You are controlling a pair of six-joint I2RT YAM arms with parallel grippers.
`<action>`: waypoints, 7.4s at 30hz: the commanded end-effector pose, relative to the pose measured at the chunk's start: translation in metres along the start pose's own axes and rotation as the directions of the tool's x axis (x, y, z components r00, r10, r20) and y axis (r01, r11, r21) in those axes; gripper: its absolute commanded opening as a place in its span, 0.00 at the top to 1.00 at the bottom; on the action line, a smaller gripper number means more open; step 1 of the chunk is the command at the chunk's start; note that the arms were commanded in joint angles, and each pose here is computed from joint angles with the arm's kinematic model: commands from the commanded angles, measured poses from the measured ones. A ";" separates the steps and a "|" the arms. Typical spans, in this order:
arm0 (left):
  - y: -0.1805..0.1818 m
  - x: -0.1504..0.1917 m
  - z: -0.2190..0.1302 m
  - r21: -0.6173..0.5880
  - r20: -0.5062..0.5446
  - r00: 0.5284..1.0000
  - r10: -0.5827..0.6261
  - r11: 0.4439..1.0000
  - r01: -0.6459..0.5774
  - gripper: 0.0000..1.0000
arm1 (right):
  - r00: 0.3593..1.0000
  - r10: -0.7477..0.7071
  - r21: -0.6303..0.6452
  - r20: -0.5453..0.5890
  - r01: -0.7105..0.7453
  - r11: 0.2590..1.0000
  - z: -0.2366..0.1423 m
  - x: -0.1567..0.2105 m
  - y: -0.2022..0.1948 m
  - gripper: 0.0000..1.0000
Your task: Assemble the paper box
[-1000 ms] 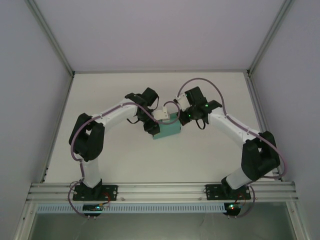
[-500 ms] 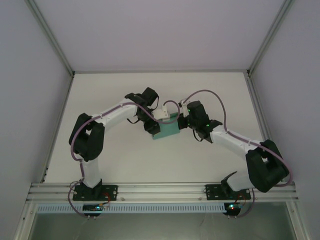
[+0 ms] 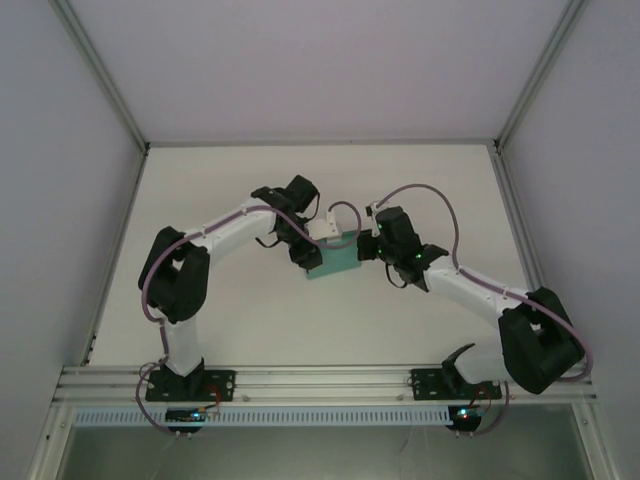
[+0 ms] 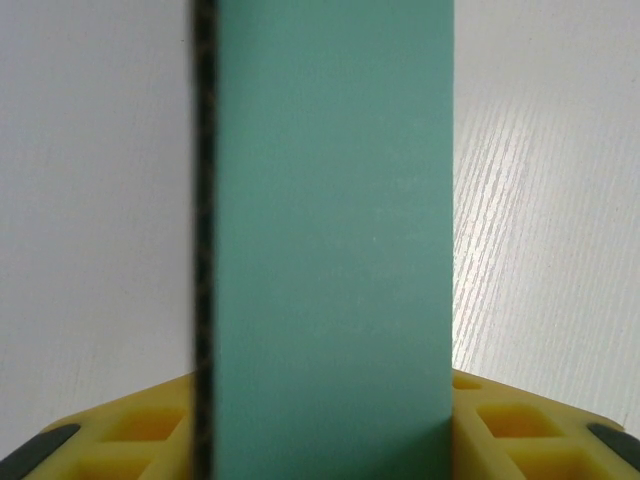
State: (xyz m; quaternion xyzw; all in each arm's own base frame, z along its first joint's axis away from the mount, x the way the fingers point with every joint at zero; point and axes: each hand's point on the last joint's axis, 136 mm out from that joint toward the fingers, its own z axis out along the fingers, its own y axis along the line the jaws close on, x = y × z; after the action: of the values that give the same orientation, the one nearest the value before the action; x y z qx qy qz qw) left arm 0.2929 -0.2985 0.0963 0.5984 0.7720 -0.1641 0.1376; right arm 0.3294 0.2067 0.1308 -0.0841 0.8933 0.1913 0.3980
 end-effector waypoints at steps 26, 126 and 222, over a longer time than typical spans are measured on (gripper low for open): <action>0.026 0.017 -0.077 -0.334 0.213 0.916 -0.339 0.856 0.395 0.18 | 0.969 -0.053 0.159 -0.240 0.093 0.983 0.004 0.066 -0.010 1.00; -0.029 0.068 0.017 -0.406 0.339 0.611 -0.715 0.475 0.781 0.94 | 0.999 -0.028 -0.017 0.046 0.029 0.999 -0.033 -0.019 0.026 0.18; -0.021 0.062 0.034 0.156 0.175 0.472 -0.864 0.498 0.853 0.90 | 0.711 0.651 0.056 -0.266 -0.663 0.746 0.016 0.125 -0.085 1.00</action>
State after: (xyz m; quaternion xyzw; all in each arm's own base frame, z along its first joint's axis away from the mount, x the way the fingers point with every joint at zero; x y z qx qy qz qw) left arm 0.2806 -0.3023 0.1116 0.1501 0.8830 -0.4019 0.1902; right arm 0.3408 0.1659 0.1059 0.0935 0.8353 0.4205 0.3415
